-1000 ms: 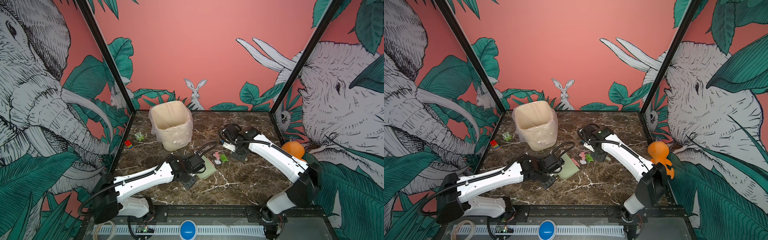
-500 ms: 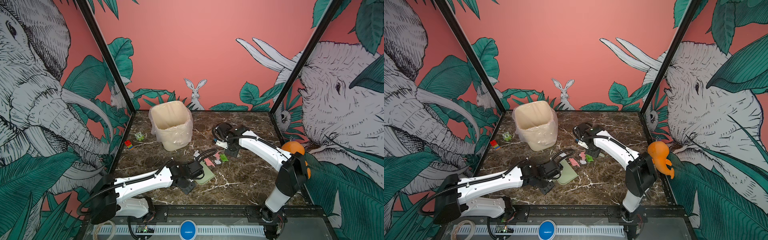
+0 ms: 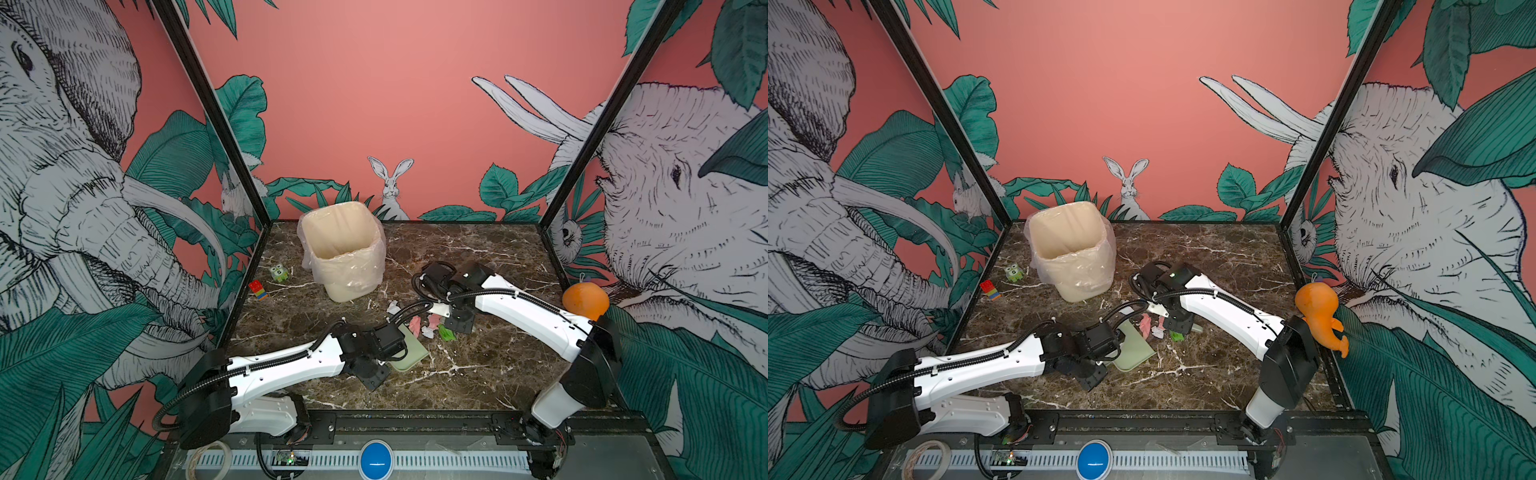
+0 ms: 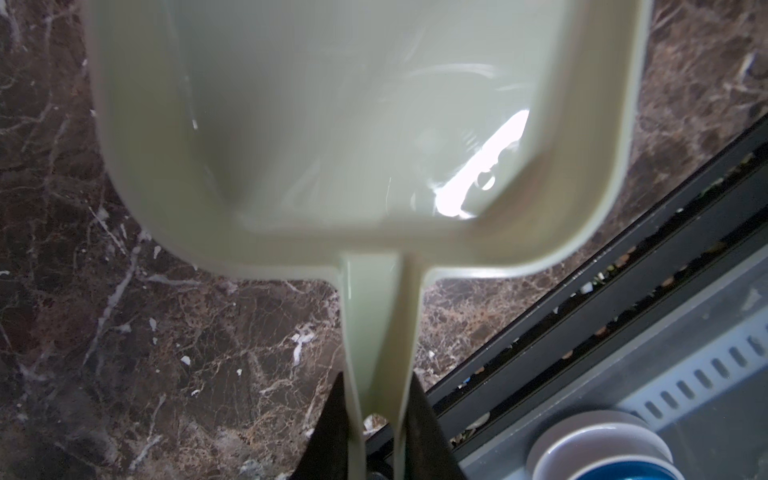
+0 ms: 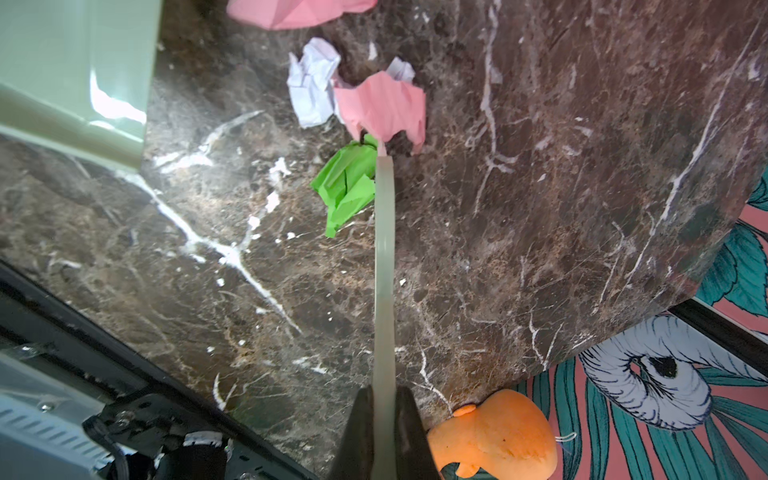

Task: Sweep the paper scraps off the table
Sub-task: 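Sweep the green scrap into the dustpan with the right brush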

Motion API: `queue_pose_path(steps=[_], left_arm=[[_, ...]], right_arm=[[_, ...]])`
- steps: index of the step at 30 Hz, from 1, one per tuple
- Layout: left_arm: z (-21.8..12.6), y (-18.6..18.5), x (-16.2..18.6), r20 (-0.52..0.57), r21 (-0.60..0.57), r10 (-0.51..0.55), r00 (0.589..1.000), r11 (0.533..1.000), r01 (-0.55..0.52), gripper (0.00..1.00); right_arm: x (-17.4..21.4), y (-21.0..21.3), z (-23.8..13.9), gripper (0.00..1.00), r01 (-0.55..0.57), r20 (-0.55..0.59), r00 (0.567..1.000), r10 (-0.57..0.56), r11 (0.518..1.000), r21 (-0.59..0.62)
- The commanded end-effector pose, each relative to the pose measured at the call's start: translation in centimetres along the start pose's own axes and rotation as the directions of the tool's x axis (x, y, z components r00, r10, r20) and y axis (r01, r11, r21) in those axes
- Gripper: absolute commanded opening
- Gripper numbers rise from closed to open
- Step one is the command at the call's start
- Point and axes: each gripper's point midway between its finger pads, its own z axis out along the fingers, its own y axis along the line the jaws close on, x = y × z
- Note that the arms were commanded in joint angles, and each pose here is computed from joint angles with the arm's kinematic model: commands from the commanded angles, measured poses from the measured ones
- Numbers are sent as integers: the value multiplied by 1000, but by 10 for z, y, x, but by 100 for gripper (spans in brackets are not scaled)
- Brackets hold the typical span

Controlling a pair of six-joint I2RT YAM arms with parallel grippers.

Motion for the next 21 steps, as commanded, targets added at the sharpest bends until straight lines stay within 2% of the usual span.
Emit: queue_pose_path(steps=[1, 6, 9, 15, 21], left_arm=[[1, -3, 5, -10, 9, 0, 1000, 1000, 0, 0], [1, -6, 6, -20, 14, 13, 1000, 1000, -12, 0], [2, -8, 6, -28, 16, 21, 999, 1000, -21, 0], [4, -12, 7, -49, 28, 44, 998, 999, -43, 0], [8, -21, 8, -69, 53, 67, 995, 997, -64, 0]], right_arm=[[22, 24, -13, 0, -24, -38, 999, 22, 998, -59], [28, 48, -16, 0, -12, -68, 998, 3, 993, -122], [28, 46, -27, 0, -39, -42, 999, 34, 993, -111], [37, 19, -32, 0, -166, -42, 985, 165, 986, -26], [41, 9, -26, 0, -315, -68, 948, 311, 948, -47]])
